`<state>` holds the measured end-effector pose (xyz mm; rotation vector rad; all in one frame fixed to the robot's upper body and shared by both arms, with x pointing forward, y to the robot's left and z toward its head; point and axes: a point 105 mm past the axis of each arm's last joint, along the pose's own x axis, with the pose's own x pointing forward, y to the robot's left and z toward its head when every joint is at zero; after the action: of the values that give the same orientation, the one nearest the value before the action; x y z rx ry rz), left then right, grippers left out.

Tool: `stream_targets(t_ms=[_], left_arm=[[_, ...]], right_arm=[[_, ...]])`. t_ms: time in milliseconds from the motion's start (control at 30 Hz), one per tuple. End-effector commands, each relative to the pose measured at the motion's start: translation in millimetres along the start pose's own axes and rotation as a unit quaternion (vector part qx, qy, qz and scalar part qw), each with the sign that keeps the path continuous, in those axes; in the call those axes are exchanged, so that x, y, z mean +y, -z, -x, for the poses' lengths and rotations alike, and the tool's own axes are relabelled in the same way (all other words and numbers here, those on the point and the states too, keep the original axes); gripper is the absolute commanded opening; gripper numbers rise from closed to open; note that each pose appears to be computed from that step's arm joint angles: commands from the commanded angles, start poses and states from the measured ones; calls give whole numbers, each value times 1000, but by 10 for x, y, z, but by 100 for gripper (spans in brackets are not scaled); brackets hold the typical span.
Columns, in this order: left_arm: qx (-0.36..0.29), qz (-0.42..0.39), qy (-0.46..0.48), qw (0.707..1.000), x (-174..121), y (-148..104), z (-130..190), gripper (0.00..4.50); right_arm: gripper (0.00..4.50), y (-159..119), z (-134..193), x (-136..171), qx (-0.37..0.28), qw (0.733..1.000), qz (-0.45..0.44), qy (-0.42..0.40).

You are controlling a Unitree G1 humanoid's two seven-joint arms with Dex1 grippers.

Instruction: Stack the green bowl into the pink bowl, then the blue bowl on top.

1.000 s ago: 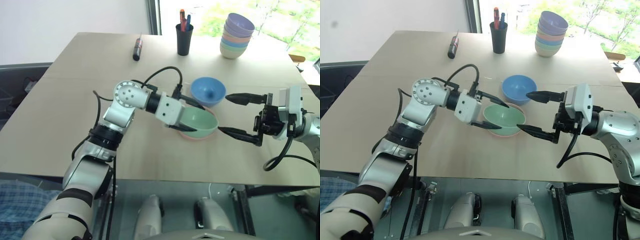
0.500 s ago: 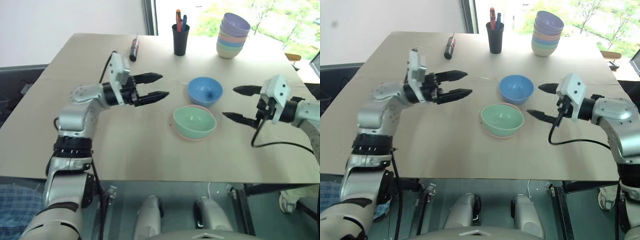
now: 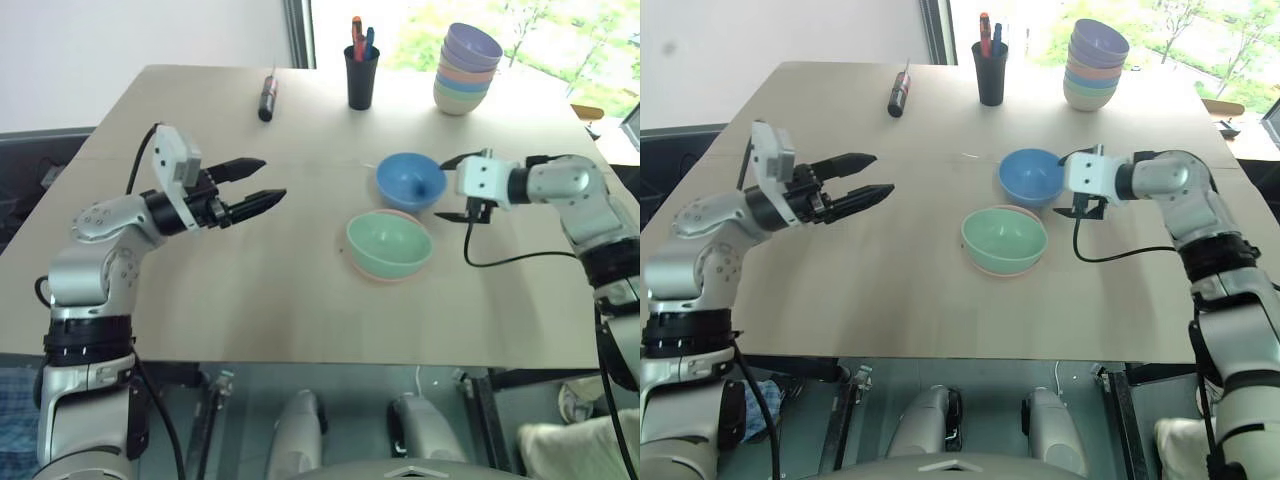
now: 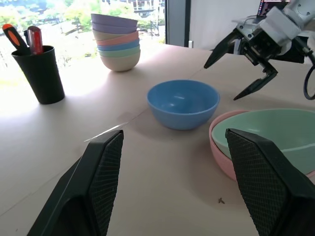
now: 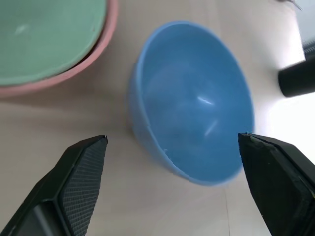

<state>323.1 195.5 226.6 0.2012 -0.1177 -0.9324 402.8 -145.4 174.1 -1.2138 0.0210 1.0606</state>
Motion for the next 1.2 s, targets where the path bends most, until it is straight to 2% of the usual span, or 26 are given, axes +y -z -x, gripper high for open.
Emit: stream_targets(t_ms=[33, 333, 433, 467, 533, 567, 633, 733, 967, 1200], left_arm=[[-14, -25, -19, 999, -33, -168, 116, 349], [-12, -19, -31, 999, -123, -182, 212, 349], [-12, -19, -32, 999, -146, -172, 230, 354], [-11, -19, -32, 999, -151, -170, 233, 354], [-11, -20, -34, 999, -156, -171, 237, 354], [-11, -20, -34, 999, -157, -172, 237, 354], [-11, -21, -35, 999, -160, -172, 239, 354], [-9, -22, -33, 999, -167, -157, 237, 354], [-11, -20, -24, 999, -165, -148, 185, 354], [-13, -17, -7, 1000, -164, -117, 94, 354]], right_arm=[[450, -72, -59, -90, 4, 997, 72, -13], [450, -54, -275, -106, 40, 990, 131, -38], [368, -58, -314, -128, 44, 990, 130, -35], [311, -55, -320, -134, 46, 990, 131, -34], [253, -42, -322, -136, 50, 989, 134, -34], [196, -34, -321, -136, 52, 989, 135, -34], [139, -18, -316, -134, 55, 989, 136, -34], [16, 1, -307, -131, 58, 988, 137, -34], [7, 21, -248, -132, 55, 987, 147, -33], [7, -319, -10, -346, -17, 985, 171, -31]])
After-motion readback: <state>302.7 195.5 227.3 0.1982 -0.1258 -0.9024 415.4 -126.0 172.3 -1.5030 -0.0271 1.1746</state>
